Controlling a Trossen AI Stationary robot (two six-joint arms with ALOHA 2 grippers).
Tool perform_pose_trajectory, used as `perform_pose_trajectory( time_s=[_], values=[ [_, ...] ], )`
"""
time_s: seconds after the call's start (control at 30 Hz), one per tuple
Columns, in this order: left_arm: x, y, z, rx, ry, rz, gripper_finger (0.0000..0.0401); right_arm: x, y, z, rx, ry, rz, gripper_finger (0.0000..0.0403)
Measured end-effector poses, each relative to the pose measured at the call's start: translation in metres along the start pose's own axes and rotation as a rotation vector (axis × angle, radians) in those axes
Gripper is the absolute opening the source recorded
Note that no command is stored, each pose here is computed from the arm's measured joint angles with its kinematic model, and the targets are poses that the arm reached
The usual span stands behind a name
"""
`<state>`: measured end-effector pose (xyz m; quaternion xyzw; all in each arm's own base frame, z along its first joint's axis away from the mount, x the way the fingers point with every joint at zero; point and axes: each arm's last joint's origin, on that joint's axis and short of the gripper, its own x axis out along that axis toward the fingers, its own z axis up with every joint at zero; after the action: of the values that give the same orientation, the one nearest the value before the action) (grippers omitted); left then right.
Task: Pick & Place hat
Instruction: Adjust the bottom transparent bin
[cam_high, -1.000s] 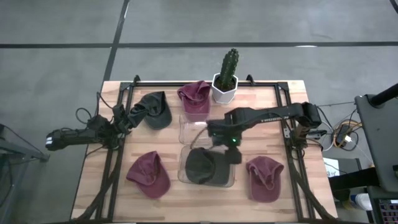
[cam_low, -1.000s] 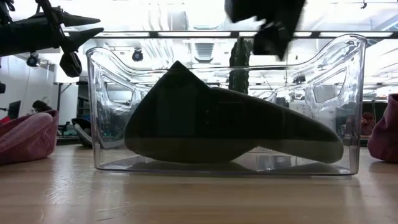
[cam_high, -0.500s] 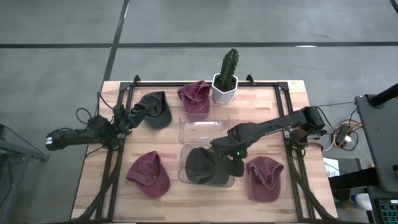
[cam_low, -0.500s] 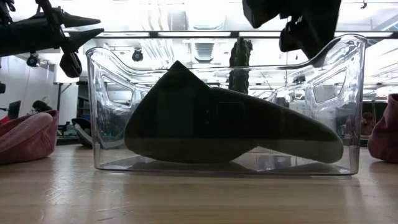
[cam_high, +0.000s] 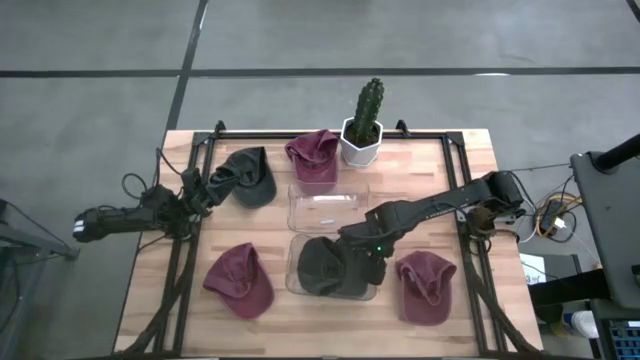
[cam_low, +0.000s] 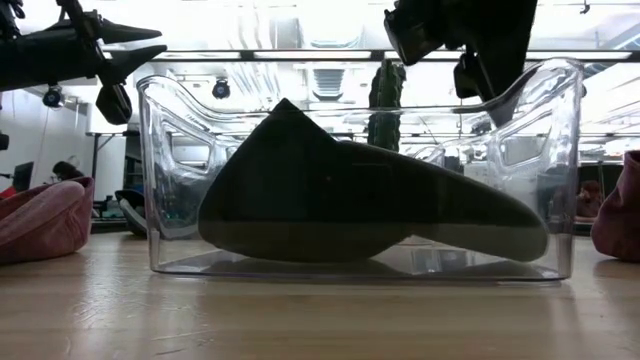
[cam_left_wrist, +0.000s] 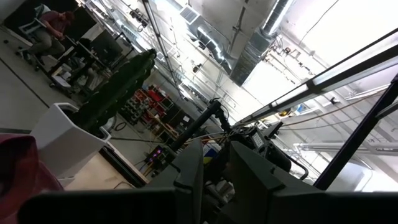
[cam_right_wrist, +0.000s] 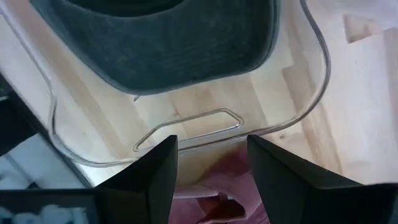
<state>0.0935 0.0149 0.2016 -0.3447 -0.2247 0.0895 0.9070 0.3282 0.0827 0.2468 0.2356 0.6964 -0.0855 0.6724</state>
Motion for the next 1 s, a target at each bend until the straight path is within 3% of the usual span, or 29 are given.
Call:
perform_pose_trajectory(
  time_s=[0.63,1.0],
  values=[
    [0.0,0.0,0.0,-0.01,-0.001,-0.001,0.0074,0.001,-0.017,0.008,0.036,-0.015,-0.056,0.0192],
    [0.0,-0.001,0.0,-0.039,0.012,-0.016,0.0074,-0.039,-0.019,-0.009,0.058,-0.153,0.013,0.0192]
  ],
)
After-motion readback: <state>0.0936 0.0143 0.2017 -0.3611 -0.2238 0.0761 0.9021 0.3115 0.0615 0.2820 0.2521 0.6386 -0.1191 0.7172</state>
